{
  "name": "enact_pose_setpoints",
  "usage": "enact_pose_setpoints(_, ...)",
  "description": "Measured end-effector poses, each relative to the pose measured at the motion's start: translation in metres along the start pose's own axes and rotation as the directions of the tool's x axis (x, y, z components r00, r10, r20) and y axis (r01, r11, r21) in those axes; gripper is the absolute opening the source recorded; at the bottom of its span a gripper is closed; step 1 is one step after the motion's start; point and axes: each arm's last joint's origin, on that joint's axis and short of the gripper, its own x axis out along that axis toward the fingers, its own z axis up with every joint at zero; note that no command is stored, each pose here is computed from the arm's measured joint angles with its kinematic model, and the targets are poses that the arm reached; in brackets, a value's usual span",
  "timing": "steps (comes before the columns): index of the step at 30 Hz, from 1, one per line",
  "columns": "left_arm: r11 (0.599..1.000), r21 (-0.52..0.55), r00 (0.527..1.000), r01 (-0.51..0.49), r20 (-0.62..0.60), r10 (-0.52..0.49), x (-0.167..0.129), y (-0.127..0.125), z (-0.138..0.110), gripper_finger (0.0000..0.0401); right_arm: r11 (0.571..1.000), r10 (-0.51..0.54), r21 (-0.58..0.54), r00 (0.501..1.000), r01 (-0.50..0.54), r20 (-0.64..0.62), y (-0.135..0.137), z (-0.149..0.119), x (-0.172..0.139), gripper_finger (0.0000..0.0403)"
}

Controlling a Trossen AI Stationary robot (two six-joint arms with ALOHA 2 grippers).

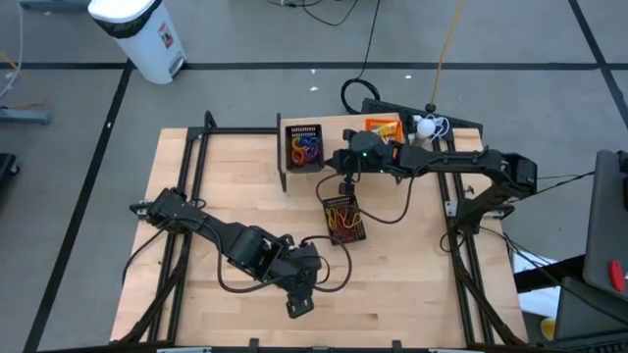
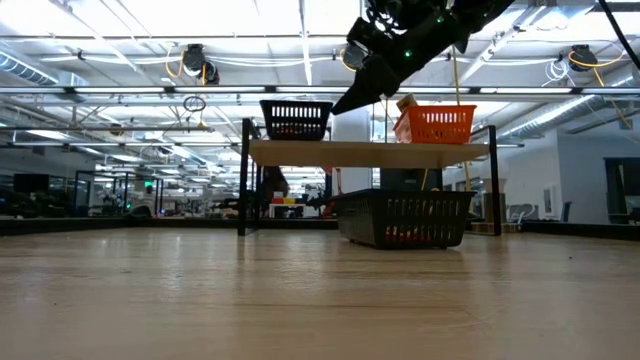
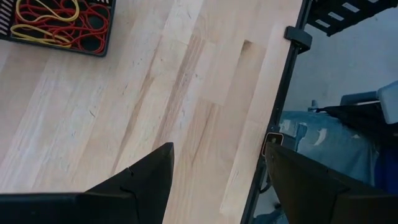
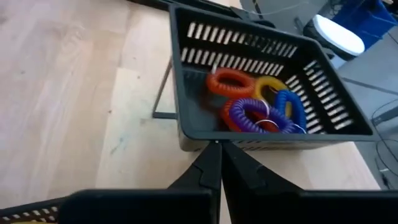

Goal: Pick & Place Office Desk Supplies
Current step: Adjust the black bin on the shelf, then put the black bin with rubber band on the shelf

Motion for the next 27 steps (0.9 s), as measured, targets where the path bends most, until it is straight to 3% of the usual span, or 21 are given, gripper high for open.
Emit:
enact_pose_setpoints(15, 1.0, -0.001, 1.0, 0.0, 0.0, 0.0, 0.0, 0.0, 0.0, 0.0255, 0.999, 0.041, 0.003, 0.999, -0.042, 0.02, 0.001, 0.001, 0.0, 0.0)
enact_pose_setpoints(19, 1.0, 0.001, 1.0, 0.001, -0.001, -0.001, 0.0, -0.001, -0.001, 0.0255, 1.0, 0.012, 0.003, 1.0, -0.012, -0.027, 0.001, -0.002, -0.001, 0.0)
enact_pose_setpoints(27, 1.0, 0.017, 1.0, 0.0, -0.004, 0.0, 0.0, -0.001, -0.002, 0.0255, 0.999, -0.033, -0.01, 0.988, 0.032, -0.153, 0.009, 0.0, -0.042, 0.0)
